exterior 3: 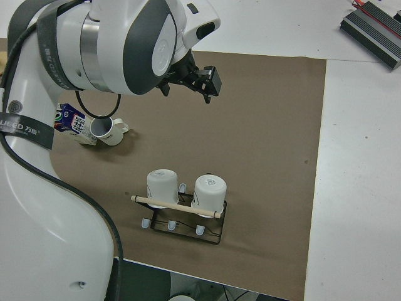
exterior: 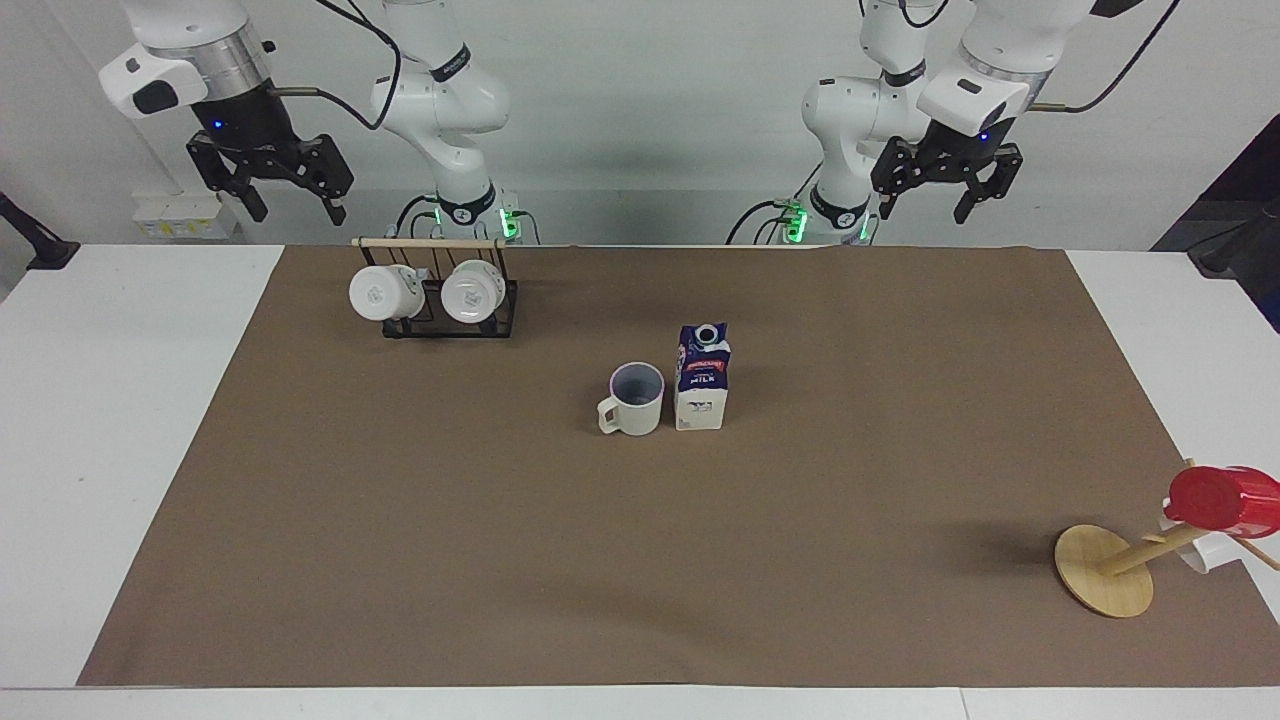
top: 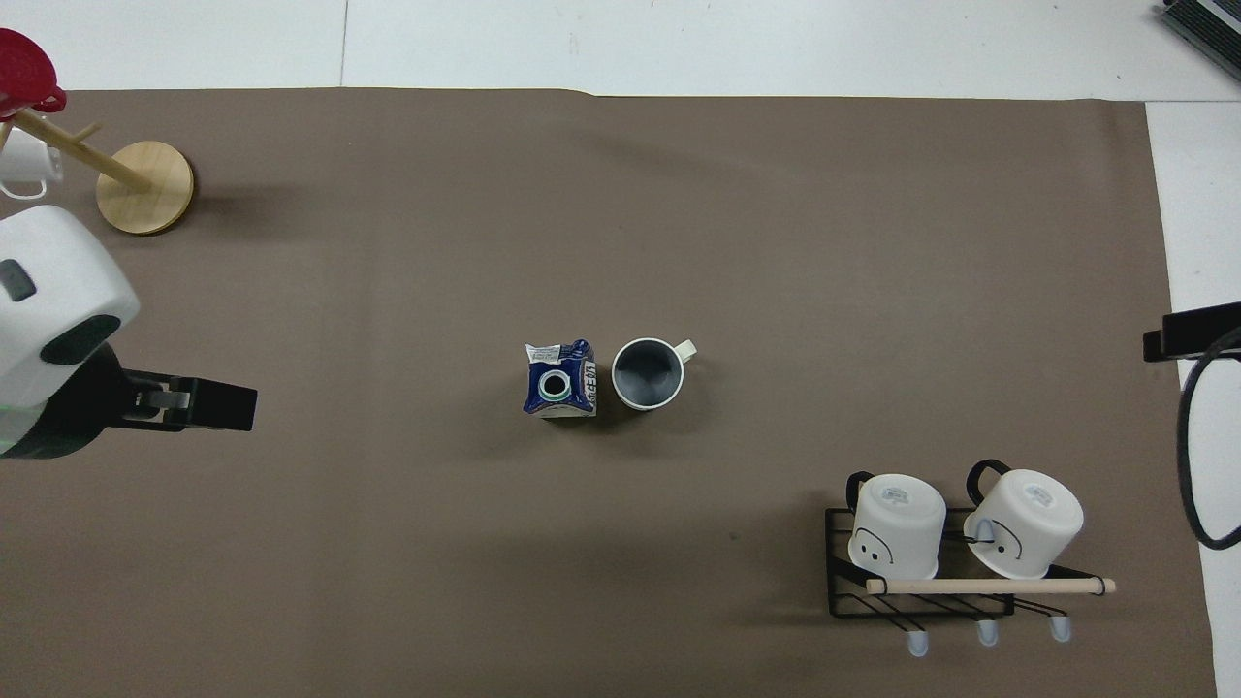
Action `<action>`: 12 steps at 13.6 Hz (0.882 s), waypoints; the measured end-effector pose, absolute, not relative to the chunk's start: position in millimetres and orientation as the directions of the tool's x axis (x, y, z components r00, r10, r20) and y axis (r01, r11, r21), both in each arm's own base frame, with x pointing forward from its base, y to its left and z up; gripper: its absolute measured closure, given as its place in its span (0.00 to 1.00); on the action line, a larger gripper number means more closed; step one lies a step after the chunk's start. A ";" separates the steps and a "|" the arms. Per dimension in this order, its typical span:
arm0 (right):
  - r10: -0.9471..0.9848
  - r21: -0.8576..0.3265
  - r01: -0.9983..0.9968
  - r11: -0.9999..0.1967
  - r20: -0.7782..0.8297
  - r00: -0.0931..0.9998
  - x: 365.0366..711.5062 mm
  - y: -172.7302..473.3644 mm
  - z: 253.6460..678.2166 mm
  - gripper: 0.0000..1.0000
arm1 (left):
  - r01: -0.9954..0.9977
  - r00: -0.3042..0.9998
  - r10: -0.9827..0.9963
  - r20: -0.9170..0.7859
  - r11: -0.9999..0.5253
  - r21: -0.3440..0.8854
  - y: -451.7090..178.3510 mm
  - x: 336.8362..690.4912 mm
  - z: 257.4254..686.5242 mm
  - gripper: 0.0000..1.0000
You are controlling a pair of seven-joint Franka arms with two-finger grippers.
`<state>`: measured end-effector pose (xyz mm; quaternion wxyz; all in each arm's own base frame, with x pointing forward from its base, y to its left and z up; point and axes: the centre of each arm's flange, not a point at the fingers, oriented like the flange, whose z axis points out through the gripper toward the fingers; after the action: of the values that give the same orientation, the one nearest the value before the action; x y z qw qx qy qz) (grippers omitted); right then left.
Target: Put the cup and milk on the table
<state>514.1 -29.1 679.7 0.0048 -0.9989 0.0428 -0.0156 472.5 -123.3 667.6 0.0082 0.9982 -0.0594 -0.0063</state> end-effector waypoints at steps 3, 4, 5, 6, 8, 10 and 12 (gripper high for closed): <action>-0.086 -0.011 -0.085 -0.996 0.031 0.996 514.1 -29.1 679.7 0.00 | -0.120 0.993 -0.120 -0.009 -0.992 0.026 -96.6 477.4 672.1 0.00; -0.086 -0.011 -0.085 -0.996 0.031 0.996 514.1 -29.1 679.7 0.00 | -0.126 0.992 -0.126 -0.009 -0.992 0.030 -84.7 479.6 672.0 0.00; -0.086 -0.011 -0.085 -0.996 0.031 0.996 514.1 -29.1 679.7 0.00 | -0.131 0.991 -0.131 -0.010 -0.991 0.034 -73.2 481.4 671.9 0.00; -0.086 -0.011 -0.085 -0.996 0.031 0.996 514.1 -29.1 679.7 0.00 | -0.133 0.991 -0.133 -0.010 -0.990 0.037 -66.3 482.4 671.8 0.00; -0.086 -0.011 -0.085 -0.996 0.031 0.996 514.1 -29.1 679.7 0.00 | -0.137 0.990 -0.137 -0.010 -0.990 0.037 -64.5 482.6 671.7 0.00; -0.086 -0.011 -0.085 -0.996 0.031 0.996 514.1 -29.1 679.7 0.00 | -0.139 0.990 -0.140 -0.011 -0.990 0.037 -66.0 482.3 671.7 0.00; -0.086 -0.011 -0.085 -0.996 0.031 0.996 514.1 -29.1 679.7 0.00 | -0.140 0.990 -0.140 -0.011 -0.989 0.037 -66.2 482.3 671.7 0.00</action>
<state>514.1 -29.1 679.7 0.0048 -0.9989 0.0428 -0.0156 482.3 -66.2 671.7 0.0179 0.9973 -0.0702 -0.0067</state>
